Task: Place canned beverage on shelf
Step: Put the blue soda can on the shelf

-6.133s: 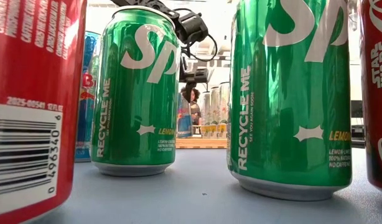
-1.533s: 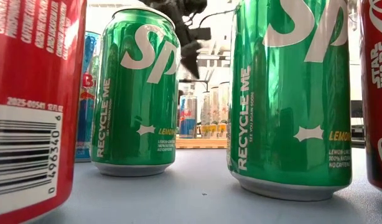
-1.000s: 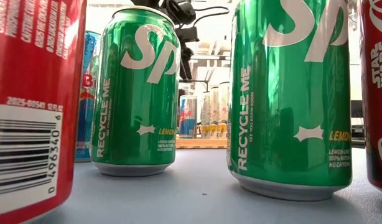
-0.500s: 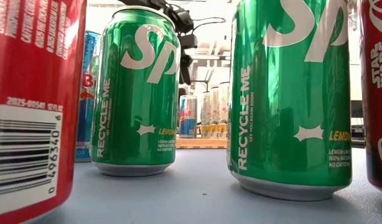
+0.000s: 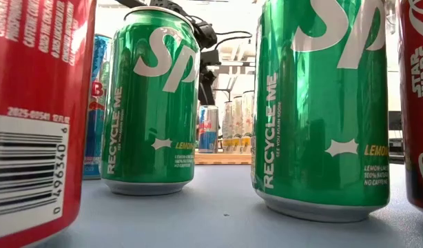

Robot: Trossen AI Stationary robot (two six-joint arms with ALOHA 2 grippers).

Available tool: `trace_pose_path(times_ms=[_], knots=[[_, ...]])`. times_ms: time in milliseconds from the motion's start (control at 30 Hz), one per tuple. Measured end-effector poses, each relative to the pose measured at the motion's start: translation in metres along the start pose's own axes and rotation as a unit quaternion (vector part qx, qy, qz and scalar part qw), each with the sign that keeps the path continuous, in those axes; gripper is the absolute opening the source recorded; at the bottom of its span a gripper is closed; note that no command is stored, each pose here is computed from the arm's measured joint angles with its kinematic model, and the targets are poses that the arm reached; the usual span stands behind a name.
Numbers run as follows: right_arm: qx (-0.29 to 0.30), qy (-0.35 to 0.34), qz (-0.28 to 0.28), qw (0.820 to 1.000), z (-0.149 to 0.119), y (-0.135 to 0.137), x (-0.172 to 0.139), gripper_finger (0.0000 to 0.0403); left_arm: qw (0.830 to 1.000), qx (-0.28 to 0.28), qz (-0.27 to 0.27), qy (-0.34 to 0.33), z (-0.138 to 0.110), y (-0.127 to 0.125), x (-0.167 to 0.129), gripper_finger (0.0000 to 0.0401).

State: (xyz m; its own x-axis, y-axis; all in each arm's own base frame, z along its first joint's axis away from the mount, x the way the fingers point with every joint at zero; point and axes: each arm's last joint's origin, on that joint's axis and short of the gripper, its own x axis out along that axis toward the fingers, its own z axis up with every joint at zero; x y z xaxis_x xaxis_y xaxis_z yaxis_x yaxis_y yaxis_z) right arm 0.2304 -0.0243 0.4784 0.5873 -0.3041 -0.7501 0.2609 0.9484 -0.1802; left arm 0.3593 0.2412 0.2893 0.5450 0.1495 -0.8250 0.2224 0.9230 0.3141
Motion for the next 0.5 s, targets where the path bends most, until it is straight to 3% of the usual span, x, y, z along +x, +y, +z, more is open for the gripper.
trace_pose_path(times_ms=[300,500], knots=[[0.001,0.004,-0.008,1.000,0.000,-0.006,0.002,0.0260,1.000,-0.010,-0.016,0.020,-0.005,0.000,0.027,0.0285],[0.001,0.005,-0.009,1.000,-0.001,-0.006,0.002,0.0260,0.999,-0.010,-0.022,0.027,-0.004,-0.003,0.028,0.0285]])
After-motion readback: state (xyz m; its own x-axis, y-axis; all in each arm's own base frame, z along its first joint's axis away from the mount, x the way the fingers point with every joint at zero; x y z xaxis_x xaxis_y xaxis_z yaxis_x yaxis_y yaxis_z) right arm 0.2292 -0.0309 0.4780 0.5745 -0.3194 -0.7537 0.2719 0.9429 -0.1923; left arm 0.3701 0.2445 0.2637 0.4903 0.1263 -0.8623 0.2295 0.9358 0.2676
